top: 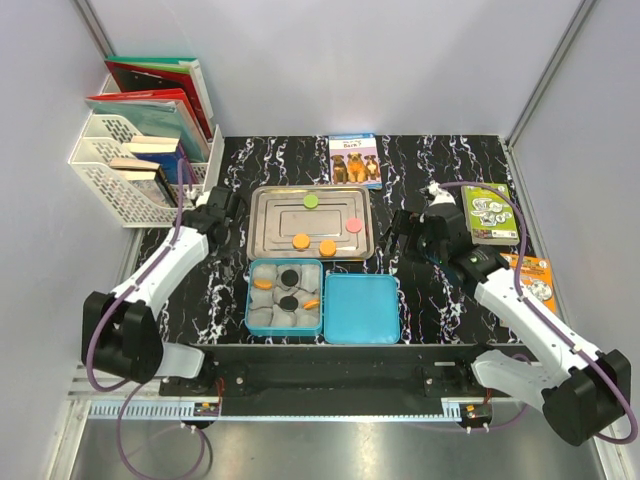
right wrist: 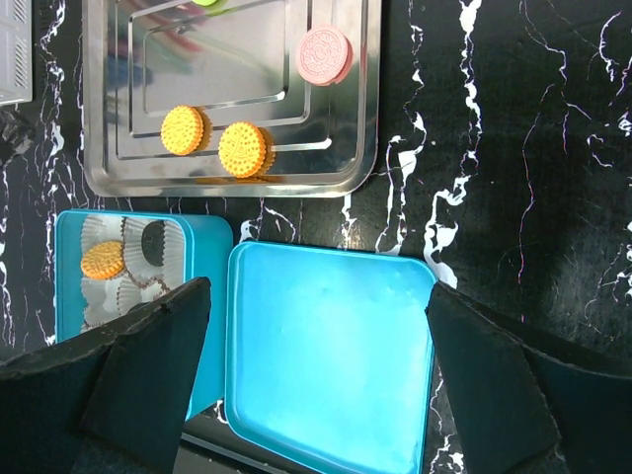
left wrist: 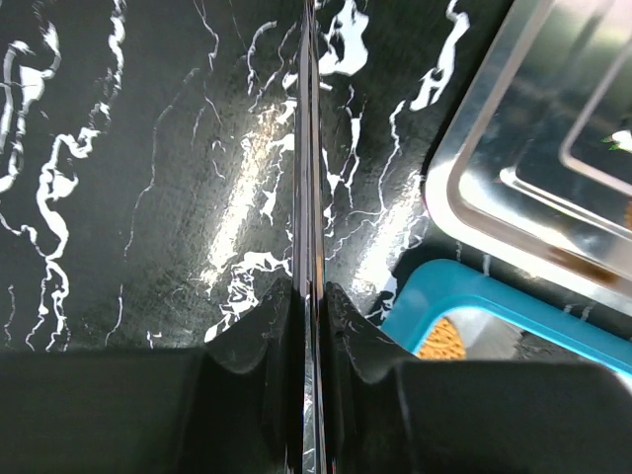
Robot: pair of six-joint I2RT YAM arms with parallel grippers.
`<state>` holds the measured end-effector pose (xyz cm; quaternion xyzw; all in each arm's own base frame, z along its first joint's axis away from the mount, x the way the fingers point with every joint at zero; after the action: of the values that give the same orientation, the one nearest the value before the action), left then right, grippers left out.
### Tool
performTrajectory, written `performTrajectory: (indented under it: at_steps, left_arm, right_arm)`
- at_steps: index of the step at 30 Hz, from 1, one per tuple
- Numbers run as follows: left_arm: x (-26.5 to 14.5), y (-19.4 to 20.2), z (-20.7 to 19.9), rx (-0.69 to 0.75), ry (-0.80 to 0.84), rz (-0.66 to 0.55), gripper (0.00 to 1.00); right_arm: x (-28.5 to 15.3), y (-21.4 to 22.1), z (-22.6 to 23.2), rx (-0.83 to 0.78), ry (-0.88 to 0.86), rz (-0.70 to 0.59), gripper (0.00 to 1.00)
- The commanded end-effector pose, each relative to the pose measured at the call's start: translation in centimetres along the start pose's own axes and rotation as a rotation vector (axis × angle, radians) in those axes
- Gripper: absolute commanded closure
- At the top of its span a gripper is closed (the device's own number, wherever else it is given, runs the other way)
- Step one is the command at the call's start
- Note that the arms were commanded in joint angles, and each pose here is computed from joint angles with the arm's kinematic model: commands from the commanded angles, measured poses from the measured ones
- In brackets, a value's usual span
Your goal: Pack the cookies
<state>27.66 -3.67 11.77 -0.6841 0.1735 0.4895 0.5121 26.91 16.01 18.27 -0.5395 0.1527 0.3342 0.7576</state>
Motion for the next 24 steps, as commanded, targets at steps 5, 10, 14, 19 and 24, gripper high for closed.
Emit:
performTrajectory:
  at_steps: [5,10,14,19,24]
  left_arm:
    - [1.4,0.2,0.3,0.017,0.025,0.023,1.00]
    - [4.6,3.7,1.7,-0.017,-0.011,0.174,0.89]
    - [5.5,4.9,0.5,-0.060,0.060,0.270,0.75]
    - [5.4,5.2,-0.2,-0.060,0.109,0.309,0.58]
    - [3.3,3.3,-0.1,-0.080,0.151,0.208,0.22]
  right_arm:
    - [0.8,-0.3,0.8,0.001,-0.051,-0.028,0.02]
    - [1.2,0.2,0.6,0.009,-0.044,-0.018,0.02]
    - [1.0,0.4,0.4,0.006,-0.038,-0.018,0.02]
    - [0.7,0.5,0.1,0.009,-0.024,-0.011,0.02]
    - [0.8,0.6,-0.2,0.012,-0.007,-0.009,0.02]
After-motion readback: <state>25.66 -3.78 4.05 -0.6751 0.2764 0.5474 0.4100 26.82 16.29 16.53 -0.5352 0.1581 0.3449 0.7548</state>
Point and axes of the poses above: each gripper's point midway between its finger pads, its own x axis out along the fingers, its own z axis along the line the jaws close on, y = z × x, the point moved 1 cm from there along -x, back along the fingers, and after that the axes turned 6 degrees about -x, right-handed, at the moved point
